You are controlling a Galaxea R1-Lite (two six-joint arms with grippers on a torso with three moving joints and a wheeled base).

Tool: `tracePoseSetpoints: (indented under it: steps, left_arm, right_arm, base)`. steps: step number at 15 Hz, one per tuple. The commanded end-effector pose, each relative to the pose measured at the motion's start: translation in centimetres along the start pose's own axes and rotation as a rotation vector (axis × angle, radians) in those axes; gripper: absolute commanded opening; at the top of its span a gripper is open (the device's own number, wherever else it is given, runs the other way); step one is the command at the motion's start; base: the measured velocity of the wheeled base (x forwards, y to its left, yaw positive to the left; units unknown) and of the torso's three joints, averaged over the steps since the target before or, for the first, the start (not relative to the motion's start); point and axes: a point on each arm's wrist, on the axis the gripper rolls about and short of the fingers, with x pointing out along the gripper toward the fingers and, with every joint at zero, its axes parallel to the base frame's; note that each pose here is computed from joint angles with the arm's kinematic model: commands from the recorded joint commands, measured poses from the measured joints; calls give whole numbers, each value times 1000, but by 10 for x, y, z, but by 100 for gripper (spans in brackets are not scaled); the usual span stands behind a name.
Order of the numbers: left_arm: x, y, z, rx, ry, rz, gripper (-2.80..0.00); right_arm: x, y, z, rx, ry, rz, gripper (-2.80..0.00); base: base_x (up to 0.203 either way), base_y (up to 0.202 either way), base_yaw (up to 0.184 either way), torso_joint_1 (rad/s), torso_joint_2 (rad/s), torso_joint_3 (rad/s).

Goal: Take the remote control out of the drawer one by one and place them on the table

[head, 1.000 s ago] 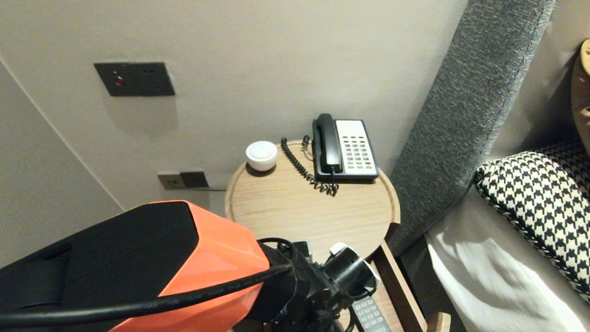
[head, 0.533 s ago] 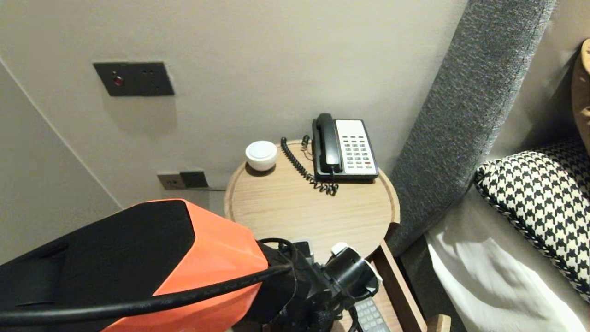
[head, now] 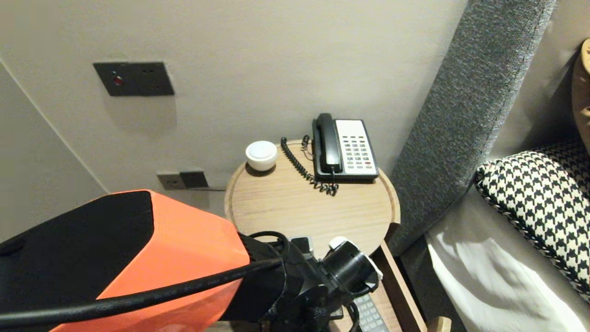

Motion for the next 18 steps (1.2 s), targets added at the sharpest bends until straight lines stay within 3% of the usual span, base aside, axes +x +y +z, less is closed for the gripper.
tracePoseSetpoints:
  steps: [1,4,18]
  left_arm:
    - [-7,2,-1,4,74,-26,-280]
    - [-9,4,-4,20,172,-30,-280]
    - [0,6,-3,21,176,-19,-280]
  right_arm:
    - [2,0,-11,0,41,0,-280]
    - [2,0,-11,0,41,1,-280]
    - [2,0,-11,0,41,-1,-280]
  base:
    - [0,0,0,0,0,0]
    - [0,0,0,0,0,0]
    - [0,0,0,0,0,0]
